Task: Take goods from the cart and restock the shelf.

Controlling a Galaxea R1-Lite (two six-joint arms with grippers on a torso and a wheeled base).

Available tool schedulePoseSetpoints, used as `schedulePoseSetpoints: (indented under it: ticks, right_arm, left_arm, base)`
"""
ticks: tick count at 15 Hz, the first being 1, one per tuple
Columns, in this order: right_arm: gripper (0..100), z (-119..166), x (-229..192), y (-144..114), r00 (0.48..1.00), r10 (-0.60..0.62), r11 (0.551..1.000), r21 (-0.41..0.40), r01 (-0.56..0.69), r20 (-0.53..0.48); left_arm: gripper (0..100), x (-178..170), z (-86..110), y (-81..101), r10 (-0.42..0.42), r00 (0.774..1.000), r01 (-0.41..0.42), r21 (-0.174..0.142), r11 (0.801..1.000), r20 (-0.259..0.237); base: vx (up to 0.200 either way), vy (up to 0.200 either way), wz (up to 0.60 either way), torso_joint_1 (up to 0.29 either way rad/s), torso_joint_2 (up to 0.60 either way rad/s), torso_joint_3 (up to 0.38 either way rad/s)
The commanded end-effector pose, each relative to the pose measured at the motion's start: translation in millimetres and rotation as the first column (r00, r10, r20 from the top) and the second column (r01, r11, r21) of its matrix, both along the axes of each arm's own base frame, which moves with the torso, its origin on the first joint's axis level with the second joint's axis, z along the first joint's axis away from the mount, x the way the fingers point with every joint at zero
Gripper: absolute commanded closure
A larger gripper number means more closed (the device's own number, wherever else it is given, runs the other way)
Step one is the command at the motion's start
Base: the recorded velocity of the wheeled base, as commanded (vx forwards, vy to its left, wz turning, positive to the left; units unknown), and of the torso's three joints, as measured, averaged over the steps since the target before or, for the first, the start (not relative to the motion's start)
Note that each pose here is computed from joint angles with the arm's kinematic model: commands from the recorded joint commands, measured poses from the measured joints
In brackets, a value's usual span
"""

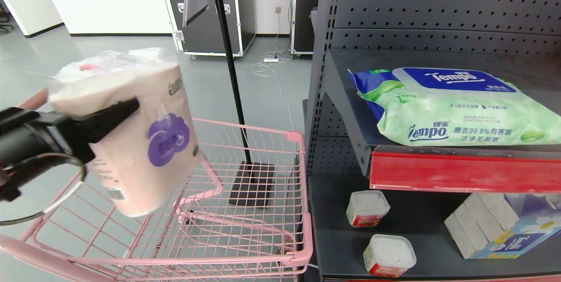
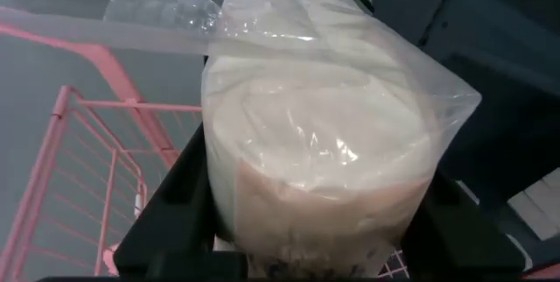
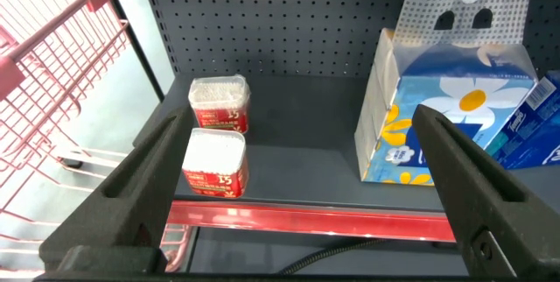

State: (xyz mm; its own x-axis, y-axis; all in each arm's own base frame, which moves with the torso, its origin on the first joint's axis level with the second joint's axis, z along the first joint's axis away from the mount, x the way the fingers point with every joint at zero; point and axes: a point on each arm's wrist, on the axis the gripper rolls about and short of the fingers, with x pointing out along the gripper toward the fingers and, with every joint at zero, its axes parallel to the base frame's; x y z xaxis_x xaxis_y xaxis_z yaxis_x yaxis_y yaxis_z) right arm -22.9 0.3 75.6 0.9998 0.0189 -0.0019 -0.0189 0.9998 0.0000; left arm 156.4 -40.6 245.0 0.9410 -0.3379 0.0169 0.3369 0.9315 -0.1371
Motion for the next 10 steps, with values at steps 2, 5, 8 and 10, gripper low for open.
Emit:
schedulePoseSetpoints:
  ticks: [2, 5, 8, 10]
  right_arm:
    - [0, 0, 0, 0, 1.0, 0.001, 1.0, 0.002, -0.001, 0.0]
    - [0, 0, 0, 0, 1.0, -0.001, 1.0, 0.0, 0.001, 0.0]
    - [0, 0, 0, 0, 1.0, -0.004, 1.0, 0.0, 0.004, 0.0]
    - [0, 0, 0, 0, 1.0, -0.004, 1.0, 0.0, 0.004, 0.0]
  left_arm:
    - [100, -90, 53.9, 22.7, 0.013, 0.981, -0.004, -0.047, 0.999, 0.194]
    - [100, -133, 51.7, 32.9, 0.024, 0.969, -0.009, -0.062, 0.998, 0.246]
    - [100, -160, 43.5, 39.2, 0.027, 0.966, -0.011, -0.065, 0.998, 0.257]
    - [100, -170, 39.5, 41.7, 0.031, 0.964, -0.013, -0.068, 0.998, 0.265]
  base:
    - [0.0, 0.0, 0.0, 0.0, 0.0, 0.0]
    - [0.0, 0.0, 0.0, 0.0, 0.0, 0.0]
    - [0.0, 0.0, 0.0, 0.0, 0.0, 0.0]
    - [0.0, 0.0, 0.0, 0.0, 0.0, 0.0]
